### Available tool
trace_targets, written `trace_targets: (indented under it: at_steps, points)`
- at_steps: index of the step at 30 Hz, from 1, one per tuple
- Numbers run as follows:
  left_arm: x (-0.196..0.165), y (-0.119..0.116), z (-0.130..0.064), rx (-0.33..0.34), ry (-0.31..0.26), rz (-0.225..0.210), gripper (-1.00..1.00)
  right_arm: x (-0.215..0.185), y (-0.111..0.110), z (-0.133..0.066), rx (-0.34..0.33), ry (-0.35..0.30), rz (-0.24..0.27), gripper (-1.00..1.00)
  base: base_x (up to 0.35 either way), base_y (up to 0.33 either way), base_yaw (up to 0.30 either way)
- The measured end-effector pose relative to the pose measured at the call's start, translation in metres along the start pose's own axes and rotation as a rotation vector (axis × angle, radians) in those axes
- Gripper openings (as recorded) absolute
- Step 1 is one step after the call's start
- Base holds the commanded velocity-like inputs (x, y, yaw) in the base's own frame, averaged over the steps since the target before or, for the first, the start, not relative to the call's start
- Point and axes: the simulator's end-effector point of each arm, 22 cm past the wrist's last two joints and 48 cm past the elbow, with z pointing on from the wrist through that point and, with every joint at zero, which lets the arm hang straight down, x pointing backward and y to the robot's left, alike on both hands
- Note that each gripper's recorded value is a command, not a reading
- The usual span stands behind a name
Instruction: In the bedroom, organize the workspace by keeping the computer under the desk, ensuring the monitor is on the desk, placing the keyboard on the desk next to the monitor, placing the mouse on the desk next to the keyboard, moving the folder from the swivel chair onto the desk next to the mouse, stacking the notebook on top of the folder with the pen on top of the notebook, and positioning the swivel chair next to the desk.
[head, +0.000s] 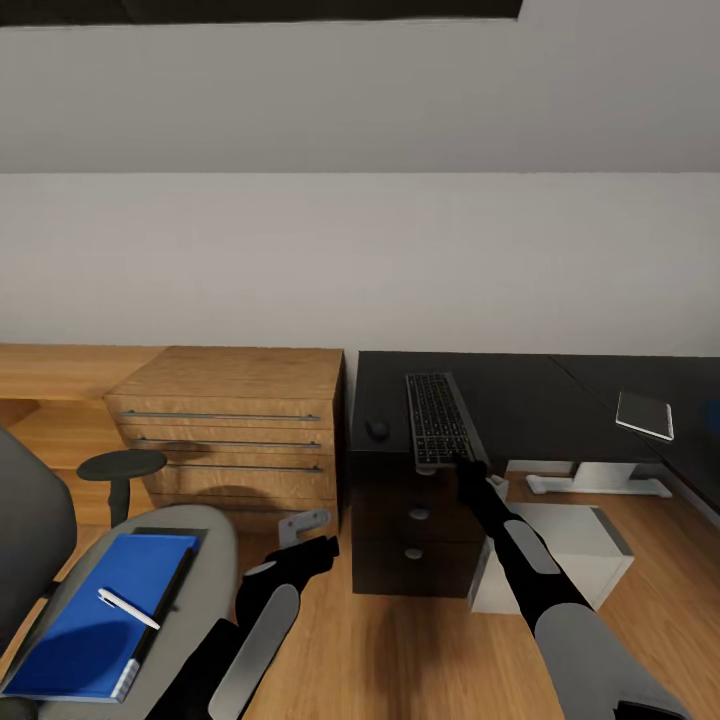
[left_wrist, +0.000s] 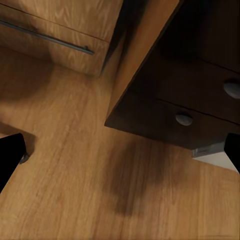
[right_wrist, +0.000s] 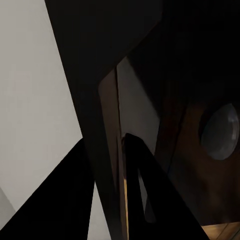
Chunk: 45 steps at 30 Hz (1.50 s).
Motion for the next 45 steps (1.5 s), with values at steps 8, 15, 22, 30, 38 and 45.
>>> trace_targets:
  at_steps: [8,15,22,30,38,45]
  points:
    - [0.0004,-0.001,-0.0002,0.002,0.0,0.002,1.0,-0.0022,-0.0003,-0.0007,-0.002,-0.005,0.009,-1.0,0.021,0.044,0.0]
    - [0.0008,-0.001,-0.0002,0.002,0.002,0.004,1.0,-0.002,-0.0007,-0.0009,-0.003,-0.006,0.008,-1.0,0.042,0.034,0.0]
    - [0.001,-0.0011,0.0,0.003,0.003,0.004,1.0,-0.0013,-0.006,-0.0007,0.019,-0.003,-0.007,1.0,0.002,0.001,0.0]
    - [0.0007,-0.0012,0.0,0.003,0.002,0.003,1.0,-0.0019,-0.0061,-0.001,0.018,-0.004,-0.005,1.0,-0.015,0.0,0.0]
    - [0.0022,-0.0031,0.0,0.006,0.003,0.009,1.0,-0.0025,-0.0065,-0.0007,0.019,-0.004,-0.007,1.0,-0.285,-0.009,0.0]
    - [0.0019,-0.0026,-0.0001,0.003,0.002,0.009,1.0,-0.0036,-0.0064,-0.001,0.019,-0.006,-0.008,1.0,-0.262,-0.151,0.0]
